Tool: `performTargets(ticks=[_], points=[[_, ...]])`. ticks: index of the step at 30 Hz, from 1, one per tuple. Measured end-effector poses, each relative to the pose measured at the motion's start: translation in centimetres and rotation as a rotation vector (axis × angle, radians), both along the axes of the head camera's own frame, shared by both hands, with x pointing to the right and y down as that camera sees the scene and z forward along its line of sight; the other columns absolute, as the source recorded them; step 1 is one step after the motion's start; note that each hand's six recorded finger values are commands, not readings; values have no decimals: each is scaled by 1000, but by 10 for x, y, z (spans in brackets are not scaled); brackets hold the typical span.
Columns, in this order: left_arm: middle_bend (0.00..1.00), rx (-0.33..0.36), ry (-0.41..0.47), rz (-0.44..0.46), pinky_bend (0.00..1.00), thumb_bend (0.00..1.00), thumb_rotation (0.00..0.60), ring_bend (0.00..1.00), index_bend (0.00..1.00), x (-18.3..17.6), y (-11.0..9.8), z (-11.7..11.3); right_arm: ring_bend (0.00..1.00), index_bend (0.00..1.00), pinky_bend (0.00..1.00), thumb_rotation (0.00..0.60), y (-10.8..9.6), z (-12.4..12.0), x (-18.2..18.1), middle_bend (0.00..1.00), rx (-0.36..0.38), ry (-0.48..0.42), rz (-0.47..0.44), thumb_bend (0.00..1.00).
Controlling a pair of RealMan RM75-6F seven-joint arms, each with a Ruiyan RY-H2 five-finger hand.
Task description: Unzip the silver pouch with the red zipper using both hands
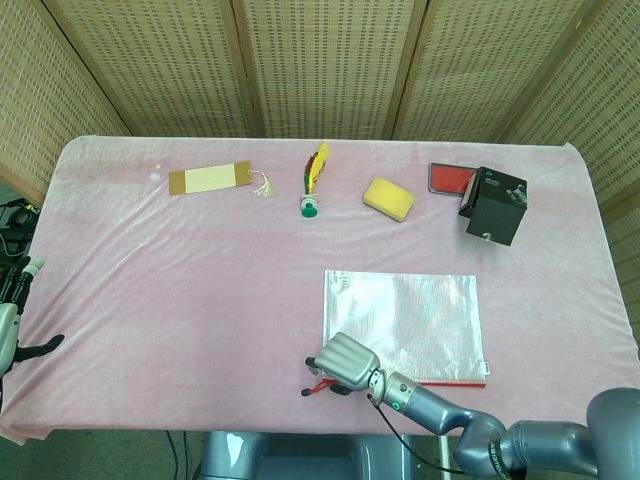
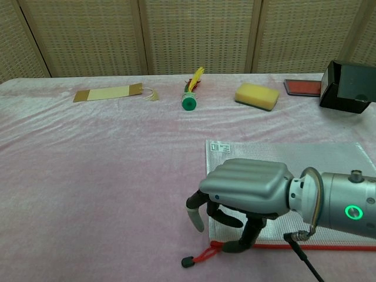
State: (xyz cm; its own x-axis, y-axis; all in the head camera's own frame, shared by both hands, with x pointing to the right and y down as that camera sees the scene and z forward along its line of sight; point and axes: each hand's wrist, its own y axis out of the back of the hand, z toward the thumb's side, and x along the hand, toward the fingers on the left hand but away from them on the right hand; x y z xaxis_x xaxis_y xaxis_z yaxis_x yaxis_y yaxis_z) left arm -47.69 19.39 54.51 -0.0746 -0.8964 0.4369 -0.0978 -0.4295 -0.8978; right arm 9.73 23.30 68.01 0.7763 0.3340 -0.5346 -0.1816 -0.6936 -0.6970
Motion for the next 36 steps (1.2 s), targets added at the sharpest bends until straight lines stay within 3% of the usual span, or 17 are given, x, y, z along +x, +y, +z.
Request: performTargets(ticks=[10, 36], points=[[0, -6, 1, 2, 0, 0, 600, 0, 0, 1, 0, 1, 882, 507, 1000, 600, 11, 4, -13, 870, -32, 6, -3, 444], [0, -6, 10, -4, 0, 0, 600, 0, 0, -2, -1, -1, 890, 539, 1000, 600, 19, 17, -24, 883, -13, 47, -37, 496]])
